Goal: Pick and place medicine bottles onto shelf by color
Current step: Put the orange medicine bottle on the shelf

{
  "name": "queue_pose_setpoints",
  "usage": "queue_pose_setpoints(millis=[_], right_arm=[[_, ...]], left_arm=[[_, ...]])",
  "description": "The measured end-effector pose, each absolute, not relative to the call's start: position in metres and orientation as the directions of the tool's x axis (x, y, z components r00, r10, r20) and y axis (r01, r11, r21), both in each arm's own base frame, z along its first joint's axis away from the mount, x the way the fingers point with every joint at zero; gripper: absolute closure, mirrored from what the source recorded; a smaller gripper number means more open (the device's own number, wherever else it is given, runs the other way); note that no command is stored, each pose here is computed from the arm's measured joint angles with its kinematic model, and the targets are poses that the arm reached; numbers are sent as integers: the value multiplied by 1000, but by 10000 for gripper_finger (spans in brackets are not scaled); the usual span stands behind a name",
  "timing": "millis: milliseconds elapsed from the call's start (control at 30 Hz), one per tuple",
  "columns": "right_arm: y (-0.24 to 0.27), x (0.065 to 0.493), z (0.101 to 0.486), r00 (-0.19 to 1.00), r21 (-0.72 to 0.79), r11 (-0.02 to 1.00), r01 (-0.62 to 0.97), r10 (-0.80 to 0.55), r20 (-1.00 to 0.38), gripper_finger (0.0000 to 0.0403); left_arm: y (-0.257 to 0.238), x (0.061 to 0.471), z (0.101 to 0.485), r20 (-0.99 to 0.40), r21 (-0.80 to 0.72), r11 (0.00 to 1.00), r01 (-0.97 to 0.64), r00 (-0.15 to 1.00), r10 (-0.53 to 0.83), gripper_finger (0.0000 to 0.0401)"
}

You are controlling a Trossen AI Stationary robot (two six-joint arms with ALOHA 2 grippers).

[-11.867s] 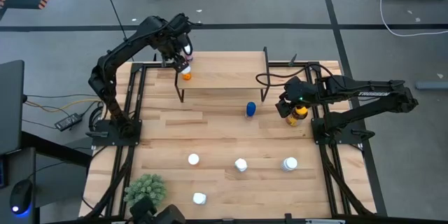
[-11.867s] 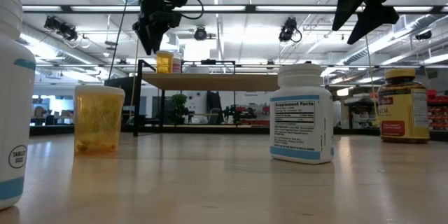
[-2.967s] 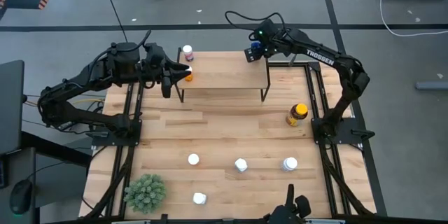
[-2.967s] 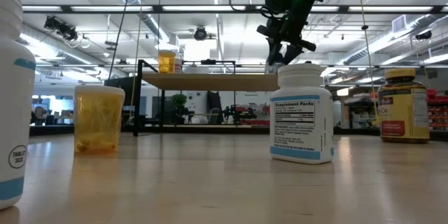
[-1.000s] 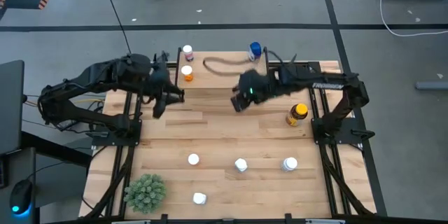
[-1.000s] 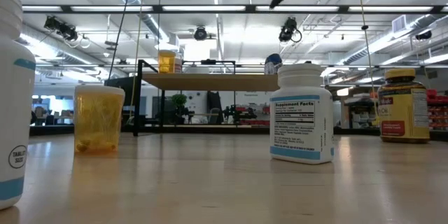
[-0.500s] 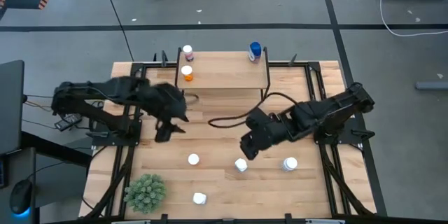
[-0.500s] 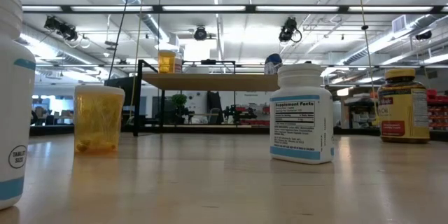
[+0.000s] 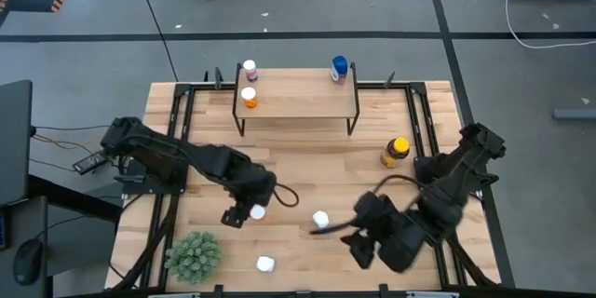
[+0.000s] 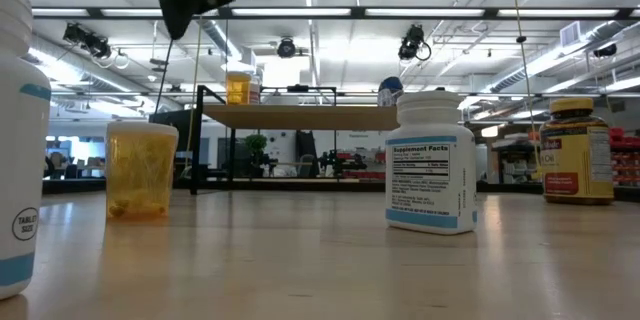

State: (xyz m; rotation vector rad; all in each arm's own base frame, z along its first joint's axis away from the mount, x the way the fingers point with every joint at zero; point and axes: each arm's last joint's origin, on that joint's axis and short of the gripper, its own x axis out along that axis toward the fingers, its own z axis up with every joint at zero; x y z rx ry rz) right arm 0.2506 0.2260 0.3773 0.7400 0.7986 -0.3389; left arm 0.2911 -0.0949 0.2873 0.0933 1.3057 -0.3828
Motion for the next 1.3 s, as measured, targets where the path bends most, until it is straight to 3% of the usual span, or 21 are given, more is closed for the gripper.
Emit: queue_pose_setpoints(millis=[433,733,1000,1300], right_arm=[[241,231,377,698,494,664,562,-61,-713,148],[239,231,376,692,475,677,563,-71,-719,148],[238,230,376,691,462,682,567,-89,-717,148],[237,230,376,694,454,685,570,-105,-713,148]], left_arm=[[-115,320,223,-994,-63,902,427,50,-94,82],[-111,327,215,-995,-62,901,428,48,-92,81],[-119,311,193,-995,-104,863,495,-59,-85,80],[-117,306,182,-994,-102,912,398,-66,-83,79]])
